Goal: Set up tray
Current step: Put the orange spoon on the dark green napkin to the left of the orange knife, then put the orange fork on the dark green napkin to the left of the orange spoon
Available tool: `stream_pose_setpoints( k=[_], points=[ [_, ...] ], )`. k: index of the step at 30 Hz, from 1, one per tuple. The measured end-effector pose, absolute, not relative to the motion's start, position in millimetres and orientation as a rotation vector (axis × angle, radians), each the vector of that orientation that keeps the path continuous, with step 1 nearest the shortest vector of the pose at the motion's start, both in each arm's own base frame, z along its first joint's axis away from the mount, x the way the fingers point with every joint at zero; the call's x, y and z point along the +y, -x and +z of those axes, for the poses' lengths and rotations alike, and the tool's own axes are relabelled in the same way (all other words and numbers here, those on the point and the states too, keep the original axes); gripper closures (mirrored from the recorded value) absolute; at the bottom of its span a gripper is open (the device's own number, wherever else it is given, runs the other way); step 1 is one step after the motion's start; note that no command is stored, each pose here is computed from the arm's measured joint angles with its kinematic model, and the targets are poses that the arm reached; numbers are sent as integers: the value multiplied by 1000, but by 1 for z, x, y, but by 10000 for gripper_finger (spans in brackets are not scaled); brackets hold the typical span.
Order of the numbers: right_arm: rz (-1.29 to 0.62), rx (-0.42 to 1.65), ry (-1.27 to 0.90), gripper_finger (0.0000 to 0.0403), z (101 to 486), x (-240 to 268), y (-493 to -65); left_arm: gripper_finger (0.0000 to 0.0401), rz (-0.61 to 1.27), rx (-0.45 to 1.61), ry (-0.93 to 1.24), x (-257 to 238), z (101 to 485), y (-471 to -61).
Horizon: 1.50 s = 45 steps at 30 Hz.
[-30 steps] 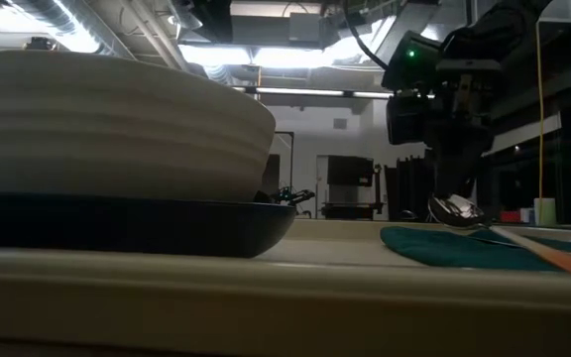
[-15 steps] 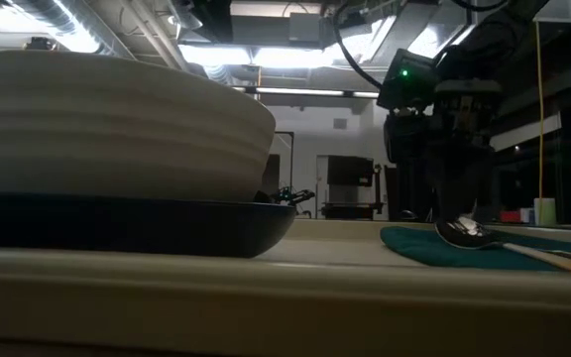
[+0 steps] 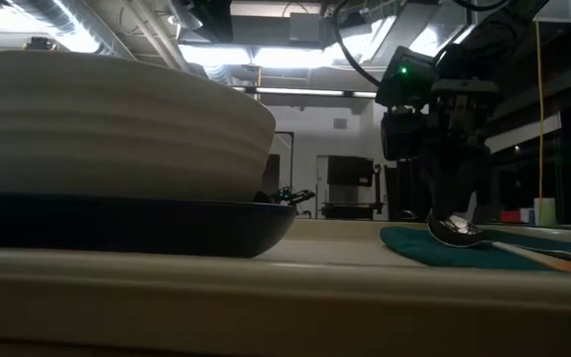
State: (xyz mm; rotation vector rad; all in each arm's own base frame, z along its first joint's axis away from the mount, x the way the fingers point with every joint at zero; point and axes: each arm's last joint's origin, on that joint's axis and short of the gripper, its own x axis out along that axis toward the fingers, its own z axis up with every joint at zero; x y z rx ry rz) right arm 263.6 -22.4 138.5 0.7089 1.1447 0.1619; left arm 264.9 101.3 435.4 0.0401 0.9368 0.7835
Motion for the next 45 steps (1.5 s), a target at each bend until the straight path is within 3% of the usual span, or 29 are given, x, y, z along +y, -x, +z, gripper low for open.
stream_pose_setpoints(
  k=[6, 20, 31, 38, 45],
  points=[
    [158, 1146, -709, 385, 139, -22, -264, 251, 781, 937, -39, 101, 435, -265],
    [140, 1150, -781, 295, 142, -22, -264, 251, 763, 937, -29, 101, 435, -265],
    [115, 1180, -721, 276, 197, -39, -273, 251, 752, 937, -24, 101, 435, -266],
    [-41, 1004, -506, 263, 249, -99, -284, 251, 764, 928, -13, 101, 435, -266],
    [-147, 821, -521, 199, 269, -210, -293, 251, 798, 906, -7, 102, 436, -266]
  ],
)
